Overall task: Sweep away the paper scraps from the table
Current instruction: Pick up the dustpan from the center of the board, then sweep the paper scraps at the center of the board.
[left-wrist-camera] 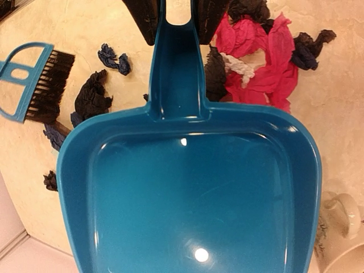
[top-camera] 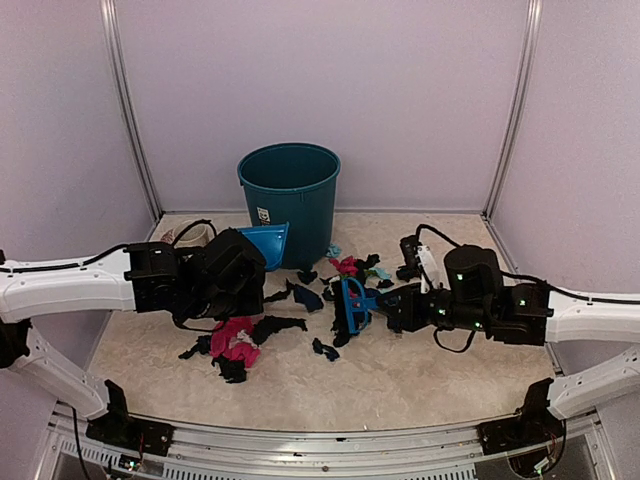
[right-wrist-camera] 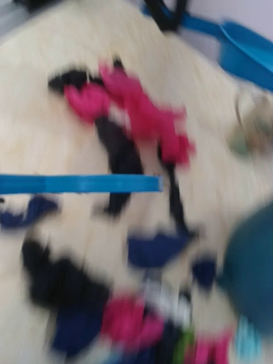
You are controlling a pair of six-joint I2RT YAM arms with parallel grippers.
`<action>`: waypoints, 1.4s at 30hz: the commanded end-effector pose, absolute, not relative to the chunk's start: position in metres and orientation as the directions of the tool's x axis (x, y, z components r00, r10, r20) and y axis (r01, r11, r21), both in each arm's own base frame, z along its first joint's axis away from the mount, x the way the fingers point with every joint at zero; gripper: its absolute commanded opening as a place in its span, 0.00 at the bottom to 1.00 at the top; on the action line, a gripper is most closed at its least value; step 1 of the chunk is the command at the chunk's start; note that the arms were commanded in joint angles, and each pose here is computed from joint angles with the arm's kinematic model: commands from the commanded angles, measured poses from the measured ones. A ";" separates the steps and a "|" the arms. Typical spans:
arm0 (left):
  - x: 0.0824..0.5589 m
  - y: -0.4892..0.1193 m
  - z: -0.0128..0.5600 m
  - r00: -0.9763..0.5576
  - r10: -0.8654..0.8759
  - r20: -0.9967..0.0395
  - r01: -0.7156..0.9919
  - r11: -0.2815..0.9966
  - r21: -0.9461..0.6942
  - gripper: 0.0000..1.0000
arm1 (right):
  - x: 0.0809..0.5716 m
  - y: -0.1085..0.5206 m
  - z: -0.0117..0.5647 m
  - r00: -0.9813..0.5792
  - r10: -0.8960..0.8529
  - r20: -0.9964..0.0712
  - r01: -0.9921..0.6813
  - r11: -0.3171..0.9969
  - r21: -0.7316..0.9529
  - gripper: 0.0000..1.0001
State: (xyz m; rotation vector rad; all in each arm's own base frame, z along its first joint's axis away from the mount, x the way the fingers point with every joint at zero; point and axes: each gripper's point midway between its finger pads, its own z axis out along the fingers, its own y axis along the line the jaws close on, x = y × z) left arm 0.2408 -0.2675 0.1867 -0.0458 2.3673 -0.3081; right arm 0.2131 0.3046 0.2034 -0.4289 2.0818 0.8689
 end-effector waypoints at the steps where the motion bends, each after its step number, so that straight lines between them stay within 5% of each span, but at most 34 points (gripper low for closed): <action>1: 0.241 -0.227 0.207 -0.683 -0.139 -0.718 0.006 0.981 -0.196 0.16 | 0.193 0.373 0.238 -0.598 0.007 -0.802 -0.701 0.482 0.526 0.00; 17: 0.241 -0.136 0.267 -0.562 -0.182 -0.807 -0.072 0.983 -0.171 0.18 | 0.174 0.545 0.208 -0.744 -0.130 -0.656 -0.668 0.159 0.727 0.00; 31: 0.230 -0.123 0.267 -0.560 -0.197 -0.805 -0.053 0.978 -0.202 0.18 | 0.203 0.626 0.123 -0.868 -0.153 -0.473 -0.496 0.298 0.815 0.00; 42: 0.229 -0.125 0.261 -0.567 -0.197 -0.800 -0.042 0.977 -0.211 0.17 | 0.254 0.594 0.084 -0.876 -0.074 -0.477 -0.435 0.548 0.714 0.00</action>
